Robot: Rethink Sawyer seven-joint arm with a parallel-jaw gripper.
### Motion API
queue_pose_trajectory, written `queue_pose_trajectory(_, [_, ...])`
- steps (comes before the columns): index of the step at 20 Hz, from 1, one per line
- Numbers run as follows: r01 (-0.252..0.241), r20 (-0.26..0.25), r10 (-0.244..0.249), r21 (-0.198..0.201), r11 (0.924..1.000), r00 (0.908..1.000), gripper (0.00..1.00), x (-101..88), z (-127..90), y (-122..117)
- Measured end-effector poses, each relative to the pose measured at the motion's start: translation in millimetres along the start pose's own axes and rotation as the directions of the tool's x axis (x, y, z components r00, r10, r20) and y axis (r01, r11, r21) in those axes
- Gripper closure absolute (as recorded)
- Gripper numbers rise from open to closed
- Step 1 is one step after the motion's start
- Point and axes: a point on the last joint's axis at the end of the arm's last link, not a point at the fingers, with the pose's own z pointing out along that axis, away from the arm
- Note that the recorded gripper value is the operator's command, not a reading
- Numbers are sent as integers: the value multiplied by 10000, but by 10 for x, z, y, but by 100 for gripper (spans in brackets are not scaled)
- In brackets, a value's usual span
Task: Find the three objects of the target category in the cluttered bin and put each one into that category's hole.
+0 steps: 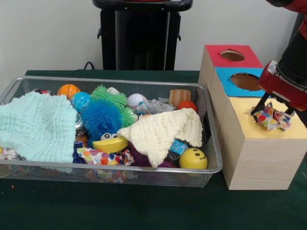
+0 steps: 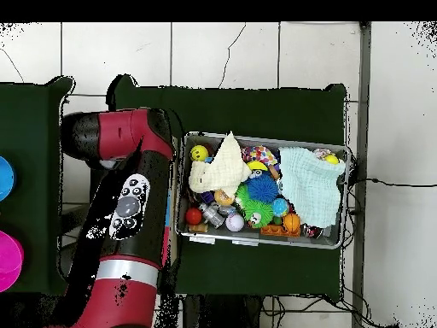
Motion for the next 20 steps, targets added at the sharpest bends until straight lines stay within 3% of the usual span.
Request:
queue_pose_trajectory(12, [51,-25,-51,190,9998,10000,0,-6,-39,-33])
queue_pose_trajectory(17, [90,-92,-88,284,9996,9999,0,-24,-220,-39])
queue_pose_trajectory(20, [29,15,-30,110,9999,10000,0,-69,-485,-53])
